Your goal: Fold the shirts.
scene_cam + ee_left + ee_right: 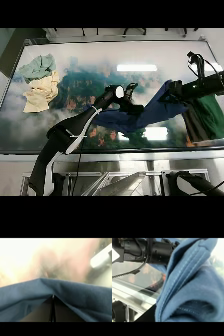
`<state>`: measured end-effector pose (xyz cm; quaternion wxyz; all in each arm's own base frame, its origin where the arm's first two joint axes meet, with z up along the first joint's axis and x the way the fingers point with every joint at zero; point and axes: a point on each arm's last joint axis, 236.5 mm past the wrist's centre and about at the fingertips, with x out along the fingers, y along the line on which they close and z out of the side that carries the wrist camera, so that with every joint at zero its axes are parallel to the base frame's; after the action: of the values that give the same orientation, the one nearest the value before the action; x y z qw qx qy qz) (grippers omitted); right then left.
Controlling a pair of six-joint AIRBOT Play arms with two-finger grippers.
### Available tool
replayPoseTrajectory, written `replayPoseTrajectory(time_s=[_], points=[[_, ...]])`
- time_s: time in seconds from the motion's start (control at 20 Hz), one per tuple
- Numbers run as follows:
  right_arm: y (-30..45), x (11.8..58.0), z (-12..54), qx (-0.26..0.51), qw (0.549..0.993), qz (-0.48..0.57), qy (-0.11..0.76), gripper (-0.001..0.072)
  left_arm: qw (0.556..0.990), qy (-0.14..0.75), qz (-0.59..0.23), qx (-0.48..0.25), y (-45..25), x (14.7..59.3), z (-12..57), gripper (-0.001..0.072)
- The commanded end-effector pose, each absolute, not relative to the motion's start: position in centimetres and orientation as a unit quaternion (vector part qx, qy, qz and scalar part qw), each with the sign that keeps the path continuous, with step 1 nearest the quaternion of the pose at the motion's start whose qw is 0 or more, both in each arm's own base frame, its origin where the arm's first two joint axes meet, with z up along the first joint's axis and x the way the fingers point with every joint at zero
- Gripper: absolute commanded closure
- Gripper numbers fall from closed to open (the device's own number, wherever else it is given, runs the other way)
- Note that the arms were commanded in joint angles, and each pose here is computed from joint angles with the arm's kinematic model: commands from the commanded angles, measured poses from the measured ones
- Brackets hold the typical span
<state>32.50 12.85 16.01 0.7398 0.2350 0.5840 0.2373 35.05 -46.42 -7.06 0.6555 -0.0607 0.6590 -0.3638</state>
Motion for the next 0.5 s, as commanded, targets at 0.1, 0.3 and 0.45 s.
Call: replayPoseTrajectory(time_s=[0.1,0.3,0.45], points=[[12.9,33.6,15.7,0.242,0.744,0.232,0.578,0.0687,0.685,0.649,-0.330,0.012,-37.6,38.1,-3.3,0.0690],[15.9,34.1,15.7,0.237,0.747,0.247,0.569,0.0687,0.733,0.630,-0.253,0.022,-23.1,41.6,2.5,0.0691],[20.9,35.0,13.8,0.221,0.744,0.264,0.572,0.0687,0.779,0.601,-0.174,-0.035,-13.2,43.0,6.4,0.0690]])
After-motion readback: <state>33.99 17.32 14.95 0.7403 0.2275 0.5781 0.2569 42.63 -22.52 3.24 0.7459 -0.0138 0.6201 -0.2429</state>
